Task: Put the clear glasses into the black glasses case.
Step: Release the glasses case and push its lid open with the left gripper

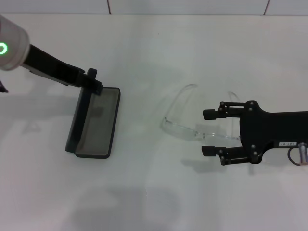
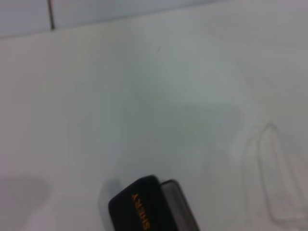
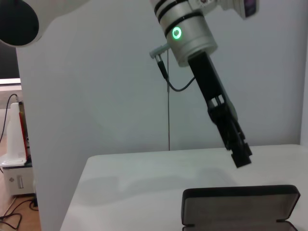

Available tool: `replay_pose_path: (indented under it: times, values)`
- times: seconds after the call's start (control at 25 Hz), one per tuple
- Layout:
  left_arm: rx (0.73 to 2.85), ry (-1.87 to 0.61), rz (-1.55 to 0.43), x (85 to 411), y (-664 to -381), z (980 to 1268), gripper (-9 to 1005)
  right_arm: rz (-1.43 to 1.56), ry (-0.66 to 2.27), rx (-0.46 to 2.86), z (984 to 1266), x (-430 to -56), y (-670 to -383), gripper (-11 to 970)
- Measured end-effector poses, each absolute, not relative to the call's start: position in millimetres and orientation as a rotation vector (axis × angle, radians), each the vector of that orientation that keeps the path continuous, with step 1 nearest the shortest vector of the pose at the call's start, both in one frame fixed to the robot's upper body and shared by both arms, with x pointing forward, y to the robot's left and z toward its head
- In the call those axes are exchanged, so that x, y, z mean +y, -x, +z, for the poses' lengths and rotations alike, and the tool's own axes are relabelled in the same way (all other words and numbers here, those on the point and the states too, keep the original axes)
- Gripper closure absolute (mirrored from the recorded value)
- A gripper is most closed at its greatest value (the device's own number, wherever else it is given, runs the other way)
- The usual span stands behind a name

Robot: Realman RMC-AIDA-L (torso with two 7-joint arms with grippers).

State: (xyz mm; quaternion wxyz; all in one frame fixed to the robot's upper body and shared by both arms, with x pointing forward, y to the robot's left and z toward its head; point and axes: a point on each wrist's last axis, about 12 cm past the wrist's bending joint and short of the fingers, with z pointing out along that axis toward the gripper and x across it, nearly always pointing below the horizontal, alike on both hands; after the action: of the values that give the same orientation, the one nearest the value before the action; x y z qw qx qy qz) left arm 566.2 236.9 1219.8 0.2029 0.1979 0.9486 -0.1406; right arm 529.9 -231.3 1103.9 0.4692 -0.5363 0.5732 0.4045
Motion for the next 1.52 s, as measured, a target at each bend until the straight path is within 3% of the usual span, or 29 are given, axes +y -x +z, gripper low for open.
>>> replay_pose_path:
  times: [0.6, 1.36, 1.52]
  values:
    - [2.783, -0.528, -0.297, 229, -586, 1182, 122, 0.989, 1.311, 1.406, 1103, -231, -530, 213]
    - [2.796, -0.521, -0.307, 230, -588, 1171, 163, 0.985, 1.306, 1.414, 1102, -231, -531, 214]
    - [2.786, -0.548, -0.304, 230, -587, 1171, 353, 0.985, 1.305, 1.415, 1102, -231, -531, 215]
